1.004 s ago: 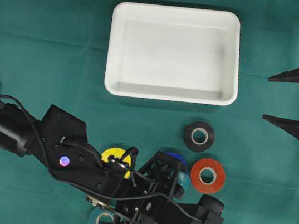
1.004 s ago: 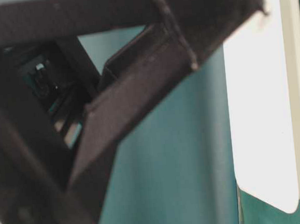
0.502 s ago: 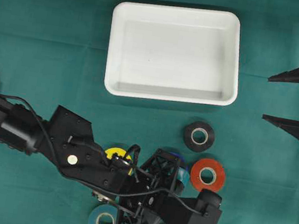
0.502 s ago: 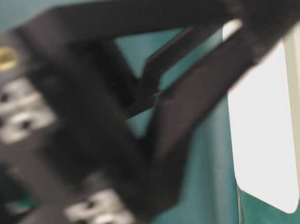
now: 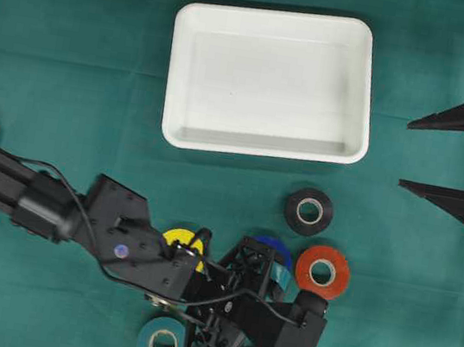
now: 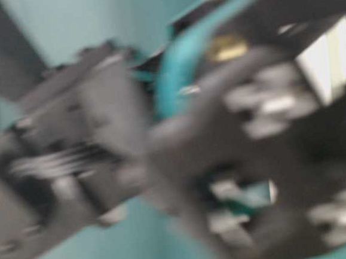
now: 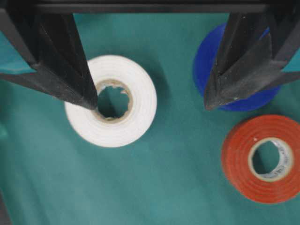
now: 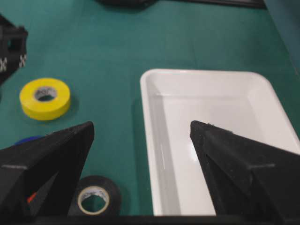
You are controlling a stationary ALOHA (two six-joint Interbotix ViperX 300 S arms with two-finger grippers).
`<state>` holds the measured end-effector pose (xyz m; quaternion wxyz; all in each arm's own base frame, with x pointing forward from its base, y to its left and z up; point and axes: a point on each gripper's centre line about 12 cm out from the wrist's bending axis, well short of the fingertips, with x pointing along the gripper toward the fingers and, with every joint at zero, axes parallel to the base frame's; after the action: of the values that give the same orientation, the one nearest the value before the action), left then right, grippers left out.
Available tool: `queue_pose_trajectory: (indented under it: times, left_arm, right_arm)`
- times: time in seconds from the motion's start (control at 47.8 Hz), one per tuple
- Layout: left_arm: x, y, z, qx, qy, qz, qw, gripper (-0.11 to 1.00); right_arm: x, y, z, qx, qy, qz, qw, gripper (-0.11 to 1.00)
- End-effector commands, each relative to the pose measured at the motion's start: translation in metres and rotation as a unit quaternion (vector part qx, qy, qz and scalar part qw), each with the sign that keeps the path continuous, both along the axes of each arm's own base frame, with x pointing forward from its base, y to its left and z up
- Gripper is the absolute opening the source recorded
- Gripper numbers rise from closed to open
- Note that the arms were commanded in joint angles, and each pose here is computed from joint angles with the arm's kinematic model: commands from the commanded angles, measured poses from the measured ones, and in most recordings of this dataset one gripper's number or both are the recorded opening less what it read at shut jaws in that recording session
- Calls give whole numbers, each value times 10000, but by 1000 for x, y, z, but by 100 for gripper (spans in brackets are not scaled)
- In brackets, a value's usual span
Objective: Pick up the tape from a random location and place it into the white case.
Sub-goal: 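Lower the left gripper and close it on the white tape roll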
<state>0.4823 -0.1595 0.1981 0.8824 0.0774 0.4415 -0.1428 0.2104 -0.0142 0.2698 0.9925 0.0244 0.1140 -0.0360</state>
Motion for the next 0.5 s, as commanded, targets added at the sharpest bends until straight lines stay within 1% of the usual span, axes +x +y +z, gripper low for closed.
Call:
queue_pose_trajectory:
  times: [0.0, 0.293, 0.481]
  left_arm:
    - [4, 0, 6, -42, -164, 6, 9999, 98]
    - [10, 3, -27, 62, 109, 32, 9999, 98]
    - [13, 3, -40, 75, 137, 33, 9999, 98]
  right_arm:
    - [3, 0, 6, -27, -75, 13, 10000, 91]
    - [3, 0, 6, -50, -73, 10, 10000, 91]
    - [3, 0, 5, -70, -41, 23, 10000, 91]
